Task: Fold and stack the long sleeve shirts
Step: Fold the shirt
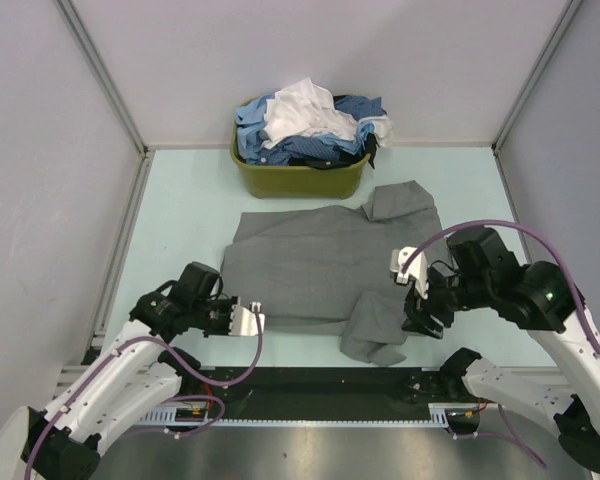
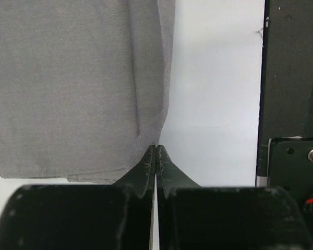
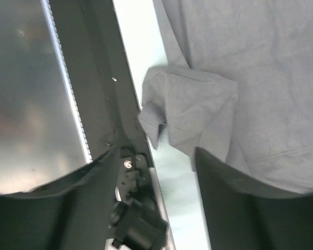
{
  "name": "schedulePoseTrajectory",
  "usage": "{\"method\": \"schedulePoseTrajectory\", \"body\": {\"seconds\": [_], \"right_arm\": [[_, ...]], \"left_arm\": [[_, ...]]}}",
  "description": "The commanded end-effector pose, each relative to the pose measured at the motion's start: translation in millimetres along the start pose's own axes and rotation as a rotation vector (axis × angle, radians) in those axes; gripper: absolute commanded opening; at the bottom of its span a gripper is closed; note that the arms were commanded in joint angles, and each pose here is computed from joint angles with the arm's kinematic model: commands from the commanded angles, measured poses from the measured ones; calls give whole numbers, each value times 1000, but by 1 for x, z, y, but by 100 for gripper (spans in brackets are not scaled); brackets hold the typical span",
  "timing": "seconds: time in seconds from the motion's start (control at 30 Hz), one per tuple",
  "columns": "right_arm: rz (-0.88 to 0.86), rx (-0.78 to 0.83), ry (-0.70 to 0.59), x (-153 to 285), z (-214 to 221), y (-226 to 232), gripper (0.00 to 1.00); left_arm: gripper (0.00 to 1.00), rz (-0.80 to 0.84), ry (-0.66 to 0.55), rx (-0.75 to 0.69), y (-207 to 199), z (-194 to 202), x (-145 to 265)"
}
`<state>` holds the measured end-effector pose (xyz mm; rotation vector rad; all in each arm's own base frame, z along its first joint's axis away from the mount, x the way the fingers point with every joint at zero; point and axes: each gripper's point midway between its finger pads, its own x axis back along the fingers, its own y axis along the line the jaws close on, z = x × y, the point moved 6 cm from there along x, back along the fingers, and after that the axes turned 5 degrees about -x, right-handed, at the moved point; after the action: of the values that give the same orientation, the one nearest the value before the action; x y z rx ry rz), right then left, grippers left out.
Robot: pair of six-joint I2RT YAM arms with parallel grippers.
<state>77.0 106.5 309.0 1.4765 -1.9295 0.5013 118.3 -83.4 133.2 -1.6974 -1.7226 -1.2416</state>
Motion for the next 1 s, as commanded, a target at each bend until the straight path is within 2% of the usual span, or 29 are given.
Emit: {"method": "schedulePoseTrajectory", "body": {"seconds": [0.0, 0.07, 0.1, 0.27, 0.3, 0.37, 0.47, 0.57, 0.63, 0.83, 0.97], "right_arm": [[140, -6, 230, -8, 35, -18, 74], [170, 14, 333, -21, 54, -29, 84], [176, -12, 420, -31, 74, -34, 99], [235, -85, 367, -51, 80, -69, 100], [254, -149, 331, -50, 81, -83, 100], [208, -190, 331, -57, 83, -103, 100], [164, -283, 354, -64, 90, -126, 97], [73, -300, 357, -75, 94, -130, 87], [41, -300, 350, -79, 93, -129, 84], [-64, -350, 478, -105, 117, -117, 79], [-65, -388, 532, -104, 124, -116, 65]], "left_arm": [[0, 0, -17, 11, 0, -1, -5], [0, 9, -12, 19, -3, 1, -7], [0, 11, -10, 23, -4, 2, -7], [0, 14, -4, 43, -6, 4, -10], [0, 14, -4, 47, -6, 5, -11], [0, 14, -3, 59, -7, 6, -12], [0, 14, -6, 75, -6, 5, -13], [0, 20, -3, 81, -5, 5, -14], [0, 17, 0, 87, -4, 5, -14], [0, 10, 8, 90, 0, 5, -15], [0, 2, 0, 97, 2, 2, -13]]}}
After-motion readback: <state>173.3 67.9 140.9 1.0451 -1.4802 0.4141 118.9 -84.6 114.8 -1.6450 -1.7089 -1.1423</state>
